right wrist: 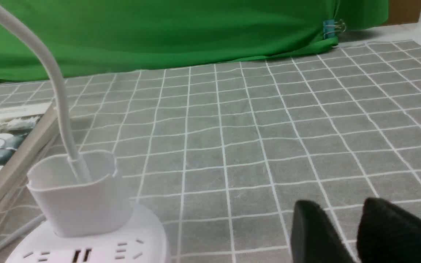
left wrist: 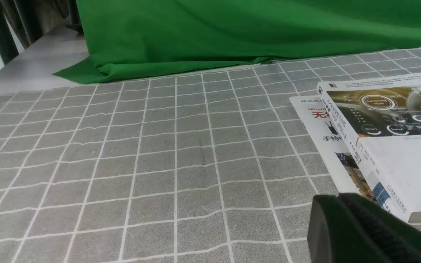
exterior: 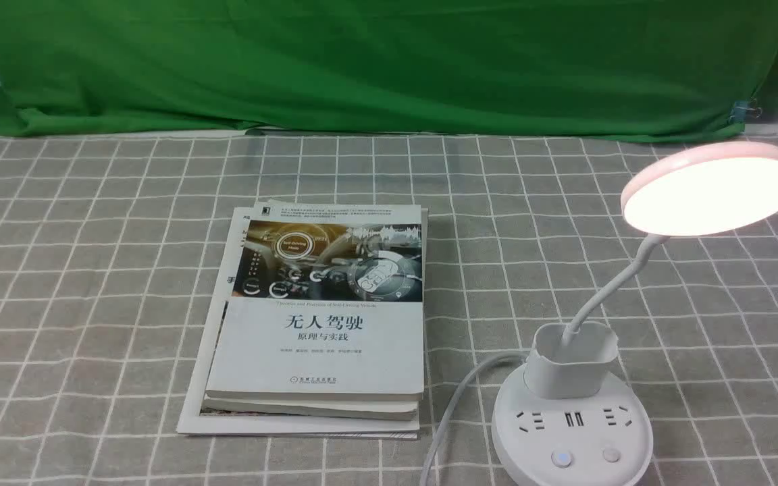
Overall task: Turn off the desk lamp on the grey coffee tablecloth by hand.
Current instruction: 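Press the power button on the lamp base to turn the lamp off with the right gripper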
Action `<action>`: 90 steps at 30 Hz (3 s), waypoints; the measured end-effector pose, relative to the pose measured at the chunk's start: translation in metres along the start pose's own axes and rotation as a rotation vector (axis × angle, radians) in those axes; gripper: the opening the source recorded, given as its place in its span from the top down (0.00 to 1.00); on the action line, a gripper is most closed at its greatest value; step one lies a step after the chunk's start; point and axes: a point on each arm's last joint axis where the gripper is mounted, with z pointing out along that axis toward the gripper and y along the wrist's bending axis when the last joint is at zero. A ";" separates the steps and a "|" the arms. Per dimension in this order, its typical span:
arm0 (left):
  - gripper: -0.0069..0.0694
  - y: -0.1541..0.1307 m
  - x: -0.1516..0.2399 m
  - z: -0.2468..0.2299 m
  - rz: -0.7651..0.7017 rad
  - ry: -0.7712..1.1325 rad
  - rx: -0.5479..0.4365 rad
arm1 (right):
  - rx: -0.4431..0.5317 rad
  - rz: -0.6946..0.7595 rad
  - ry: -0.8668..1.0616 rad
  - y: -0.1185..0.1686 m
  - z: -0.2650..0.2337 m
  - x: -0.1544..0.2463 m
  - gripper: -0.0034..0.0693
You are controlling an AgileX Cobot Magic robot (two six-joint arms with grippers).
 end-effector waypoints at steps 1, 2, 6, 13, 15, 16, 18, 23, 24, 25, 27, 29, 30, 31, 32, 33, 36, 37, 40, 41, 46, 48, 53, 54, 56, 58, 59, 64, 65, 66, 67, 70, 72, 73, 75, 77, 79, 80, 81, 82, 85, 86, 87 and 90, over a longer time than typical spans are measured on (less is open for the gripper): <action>0.91 0.000 0.000 0.000 0.000 0.000 0.000 | 0.000 0.000 0.000 0.000 0.000 0.000 0.62; 0.91 0.000 0.000 0.000 0.000 0.000 0.000 | 0.000 0.000 0.000 0.000 0.000 0.000 0.62; 0.91 0.000 0.000 0.000 0.000 0.000 0.000 | 0.000 0.000 0.000 0.000 0.000 0.000 0.62; 0.91 0.000 0.000 0.000 0.000 0.000 0.000 | -0.002 0.000 -0.027 0.000 0.000 -0.002 0.62; 0.91 0.000 0.000 0.000 0.000 0.000 0.000 | -0.002 0.000 -0.040 0.000 0.000 -0.004 0.62; 0.91 0.000 0.000 0.000 0.000 0.000 0.000 | -0.003 0.000 -0.044 0.000 0.000 -0.004 0.62; 0.91 0.000 0.000 0.000 0.000 0.000 0.000 | -0.004 0.000 -0.061 0.000 0.000 -0.006 0.62; 0.91 0.000 0.000 0.000 0.000 0.000 0.000 | -0.008 0.000 -0.123 0.001 -0.001 -0.011 0.62; 0.91 0.000 0.000 0.000 0.000 0.000 0.000 | -0.009 0.000 -0.151 0.001 -0.001 -0.014 0.62; 0.91 0.000 0.000 0.000 0.000 0.000 0.000 | -0.011 0.000 -0.176 0.001 -0.001 -0.016 0.62; 0.91 0.000 0.000 0.000 0.000 0.000 0.000 | -0.014 0.000 -0.224 0.001 -0.002 -0.020 0.62; 0.91 0.000 0.000 0.000 0.000 0.000 0.000 | -0.019 0.000 -0.308 0.002 -0.004 -0.028 0.62; 0.91 0.000 0.000 0.000 0.000 0.000 0.000 | -0.021 0.001 -0.334 0.002 -0.005 -0.030 0.62; 0.91 0.000 0.000 0.000 0.000 0.000 0.000 | -0.021 0.001 -0.343 0.002 -0.005 -0.031 0.62; 0.91 0.000 0.000 0.000 0.000 0.000 0.000 | -0.026 0.013 -0.378 0.002 -0.006 -0.034 0.62; 0.91 0.000 0.000 0.000 0.000 0.000 0.000 | -0.030 0.024 -0.409 0.002 -0.008 -0.036 0.62; 0.91 0.000 0.000 0.000 0.000 0.000 0.000 | -0.037 0.035 -0.470 0.003 -0.010 -0.041 0.62; 0.91 0.000 0.000 0.000 0.000 0.000 0.000 | -0.039 0.037 -0.480 0.003 -0.010 -0.042 0.62; 0.91 0.000 0.000 0.000 0.000 0.000 0.000 | -0.043 0.049 -0.493 0.003 -0.011 -0.043 0.62; 0.91 0.000 0.000 0.000 0.000 0.000 0.000 | -0.043 0.052 -0.491 0.003 -0.011 -0.043 0.62; 0.91 0.000 0.000 0.000 0.000 0.000 0.000 | -0.040 0.056 -0.431 0.004 -0.010 -0.051 0.62; 0.91 0.000 0.000 0.000 0.000 0.000 0.000 | -0.039 0.056 -0.416 0.005 -0.012 -0.062 0.62; 0.91 0.000 0.000 0.000 0.000 0.000 0.000 | -0.026 0.056 -0.253 0.009 -0.008 -0.098 0.62; 0.91 0.000 0.000 0.000 0.000 0.000 0.000 | -0.025 0.056 -0.242 0.009 -0.008 -0.099 0.62; 0.91 0.000 0.000 0.000 0.000 0.000 0.000 | -0.010 0.045 -0.095 0.010 0.003 -0.101 0.62; 0.91 0.000 0.000 0.000 0.000 0.000 0.000 | 0.001 0.014 0.013 0.009 0.013 -0.098 0.62; 0.91 0.000 0.000 0.000 0.000 0.000 0.000 | 0.004 0.004 0.050 0.009 0.017 -0.096 0.62; 0.91 0.000 0.000 0.000 0.000 0.000 0.000 | 0.008 0.007 0.177 0.009 0.035 -0.087 0.63; 0.91 0.000 0.000 0.000 0.000 0.000 0.000 | 0.007 0.037 0.199 0.009 0.038 -0.086 0.63; 0.91 0.000 0.000 0.000 0.000 0.000 0.000 | 0.005 0.060 0.213 0.010 0.039 -0.084 0.63; 0.91 0.000 0.000 0.000 0.000 0.000 0.000 | 0.002 0.097 0.237 0.010 0.042 -0.082 0.63; 0.91 0.000 0.000 0.000 0.000 0.000 0.000 | -0.025 0.173 0.318 0.015 0.049 -0.075 0.66; 0.91 0.000 0.000 0.000 0.000 0.000 0.000 | -0.049 0.165 0.388 0.018 0.054 -0.069 0.73; 0.91 0.000 0.000 0.000 0.000 0.000 0.000 | -0.067 0.143 0.435 0.021 0.057 -0.065 0.78; 0.91 0.000 0.000 0.000 0.000 0.000 0.000 | -0.100 0.110 0.525 0.026 0.063 -0.058 0.87; 0.91 0.000 0.000 0.000 0.000 0.000 0.000 | -0.129 0.077 0.609 0.030 0.068 -0.052 0.91; 0.91 0.000 0.000 0.000 0.000 0.000 0.000 | -0.161 0.038 0.687 0.035 0.074 -0.048 0.92; 0.91 0.000 0.000 0.000 0.000 0.000 0.000 | -0.169 0.029 0.691 0.036 0.074 -0.049 0.92; 0.91 0.000 0.000 0.000 0.000 0.000 0.000 | -0.195 0.000 0.741 0.042 0.080 -0.049 0.92; 0.91 0.000 0.000 0.000 0.000 0.000 0.000 | -0.213 -0.017 0.751 0.045 0.083 -0.052 0.92; 0.91 0.000 0.000 0.000 0.000 0.000 0.000 | -0.263 -0.064 0.780 0.057 0.093 -0.058 0.92; 0.91 0.000 0.000 0.000 0.000 0.000 0.000 | -0.267 -0.067 0.781 0.058 0.094 -0.058 0.92; 0.91 0.000 0.000 0.000 0.000 0.000 0.000 | -0.294 -0.091 0.797 0.064 0.098 -0.059 0.91; 0.91 0.000 0.000 0.000 0.000 0.000 0.000 | -0.333 -0.135 0.831 0.074 0.102 -0.055 0.91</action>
